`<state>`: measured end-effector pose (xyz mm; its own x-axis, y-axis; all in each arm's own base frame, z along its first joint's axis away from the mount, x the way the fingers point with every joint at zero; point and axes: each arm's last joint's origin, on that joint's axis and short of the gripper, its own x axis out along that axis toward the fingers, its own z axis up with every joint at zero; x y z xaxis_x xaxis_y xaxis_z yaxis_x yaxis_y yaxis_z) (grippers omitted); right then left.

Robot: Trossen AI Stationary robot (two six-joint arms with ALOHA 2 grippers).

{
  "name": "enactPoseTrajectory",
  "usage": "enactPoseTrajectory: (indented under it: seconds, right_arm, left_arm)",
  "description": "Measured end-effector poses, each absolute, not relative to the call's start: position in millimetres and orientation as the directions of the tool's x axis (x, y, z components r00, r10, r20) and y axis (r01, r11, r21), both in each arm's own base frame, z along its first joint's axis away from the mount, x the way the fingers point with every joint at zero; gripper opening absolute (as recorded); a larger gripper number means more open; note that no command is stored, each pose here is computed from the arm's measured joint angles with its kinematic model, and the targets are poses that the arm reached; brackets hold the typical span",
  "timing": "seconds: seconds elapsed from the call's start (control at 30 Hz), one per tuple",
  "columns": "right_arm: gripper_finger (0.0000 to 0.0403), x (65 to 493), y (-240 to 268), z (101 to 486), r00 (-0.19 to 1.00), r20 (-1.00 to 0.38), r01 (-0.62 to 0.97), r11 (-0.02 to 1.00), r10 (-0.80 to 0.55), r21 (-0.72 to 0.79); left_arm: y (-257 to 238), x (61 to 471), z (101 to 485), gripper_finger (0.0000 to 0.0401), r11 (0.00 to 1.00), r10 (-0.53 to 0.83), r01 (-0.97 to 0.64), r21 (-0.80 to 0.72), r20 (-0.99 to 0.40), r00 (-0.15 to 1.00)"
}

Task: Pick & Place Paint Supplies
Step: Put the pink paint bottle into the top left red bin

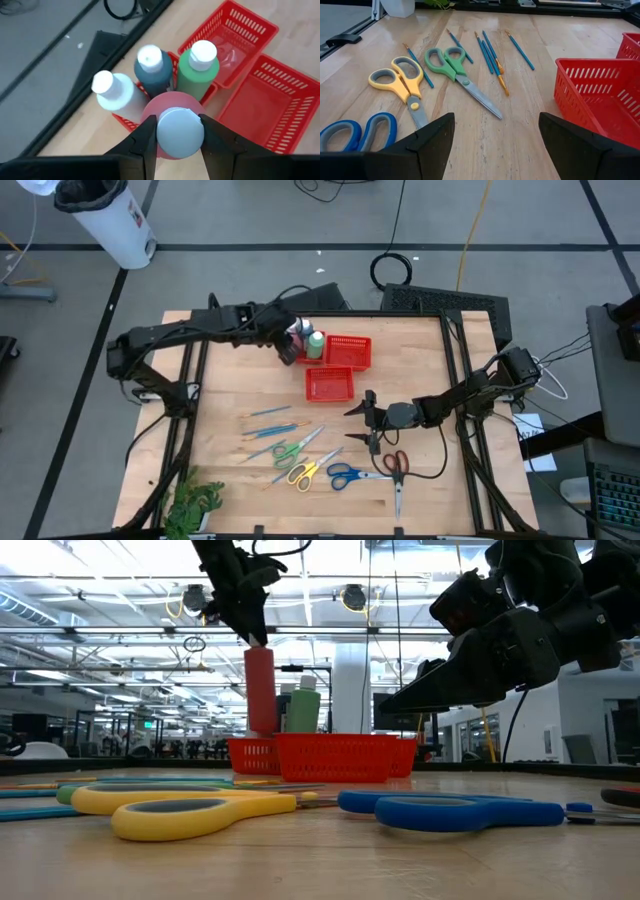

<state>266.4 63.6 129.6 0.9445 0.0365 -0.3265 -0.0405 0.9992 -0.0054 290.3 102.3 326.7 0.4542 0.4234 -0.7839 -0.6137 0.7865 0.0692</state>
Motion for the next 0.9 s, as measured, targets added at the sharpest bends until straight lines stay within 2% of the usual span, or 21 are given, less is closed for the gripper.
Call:
enactPoseTrajectory:
  seconds: [0.9]
  right_arm:
    - [0.0281,266,64,129,0.943,-0.331,-0.042,0.999,0.038,-0.006]
  left_arm:
    - [120,313,286,0.0122,0.771,0.355,-0.635,0.052,-0.863,0.360]
